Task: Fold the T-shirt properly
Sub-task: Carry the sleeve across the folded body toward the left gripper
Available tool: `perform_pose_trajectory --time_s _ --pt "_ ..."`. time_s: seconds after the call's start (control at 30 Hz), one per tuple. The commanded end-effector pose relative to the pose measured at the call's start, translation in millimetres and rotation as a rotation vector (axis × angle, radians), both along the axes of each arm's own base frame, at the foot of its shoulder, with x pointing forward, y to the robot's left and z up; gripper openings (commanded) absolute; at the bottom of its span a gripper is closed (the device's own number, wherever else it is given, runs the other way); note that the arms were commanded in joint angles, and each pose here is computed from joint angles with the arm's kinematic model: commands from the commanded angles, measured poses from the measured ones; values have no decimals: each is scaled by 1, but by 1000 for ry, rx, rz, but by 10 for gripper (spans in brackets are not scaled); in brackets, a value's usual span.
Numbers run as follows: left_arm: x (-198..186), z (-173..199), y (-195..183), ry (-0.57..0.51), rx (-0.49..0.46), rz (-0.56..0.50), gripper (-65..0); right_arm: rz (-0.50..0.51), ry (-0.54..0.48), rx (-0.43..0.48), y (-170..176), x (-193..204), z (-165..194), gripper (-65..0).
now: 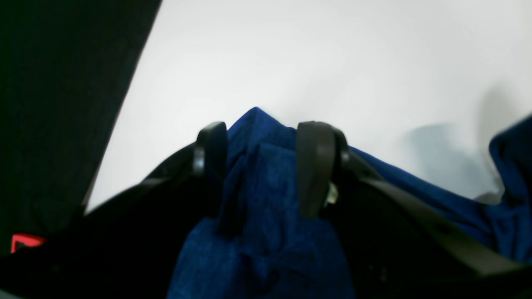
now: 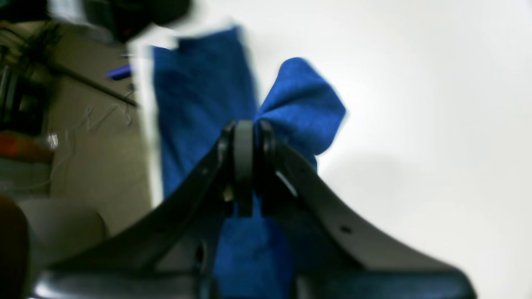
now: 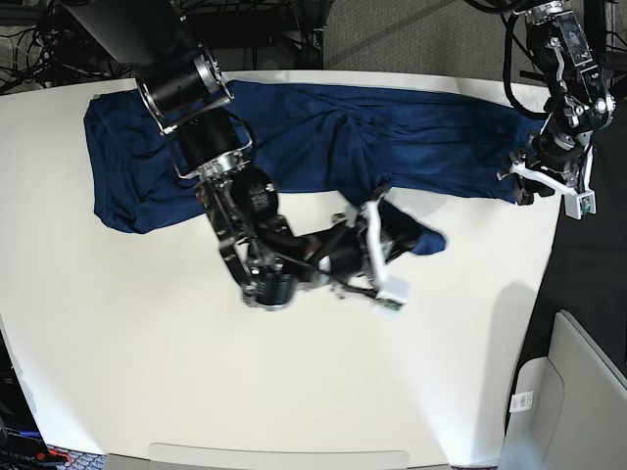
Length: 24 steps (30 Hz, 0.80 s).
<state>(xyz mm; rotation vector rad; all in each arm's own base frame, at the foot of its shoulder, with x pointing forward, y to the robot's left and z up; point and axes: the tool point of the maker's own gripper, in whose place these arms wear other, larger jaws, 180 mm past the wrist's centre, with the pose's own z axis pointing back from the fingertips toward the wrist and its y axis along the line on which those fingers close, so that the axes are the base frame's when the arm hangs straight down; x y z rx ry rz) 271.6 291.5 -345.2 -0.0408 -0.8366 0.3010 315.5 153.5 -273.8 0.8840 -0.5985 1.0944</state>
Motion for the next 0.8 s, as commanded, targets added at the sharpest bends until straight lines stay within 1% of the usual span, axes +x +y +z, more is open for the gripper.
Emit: perform_pose_trajectory --time_s 0.0,0.07,0.13,0.23,0.33,0.43,0.6,0.77 --pt "7 14 5 -46 22 -3 -385 51 -43 61 17 -3 27 -642" --pt "7 14 5 -46 22 0 -385 114 -56 41 31 -15 31 -642" --pt "6 15 9 -47 26 8 -385 147 -70 16 35 -20 31 -642" --pt "1 20 26 -61 34 61 -385 195 -101 -21 40 -26 31 -642" --pt "-3 24 36 -69 41 92 -385 242 -138 -52 45 -31 32 -642" --pt "-5 26 42 -74 46 111 -385 280 -151 -77 49 -39 27 -642" --pt "-9 27 49 -75 51 131 -385 342 -179 -57 64 -57 27 -642" --pt "-15 24 52 -63 52 139 -385 362 -185 -39 70 -64 26 -642"
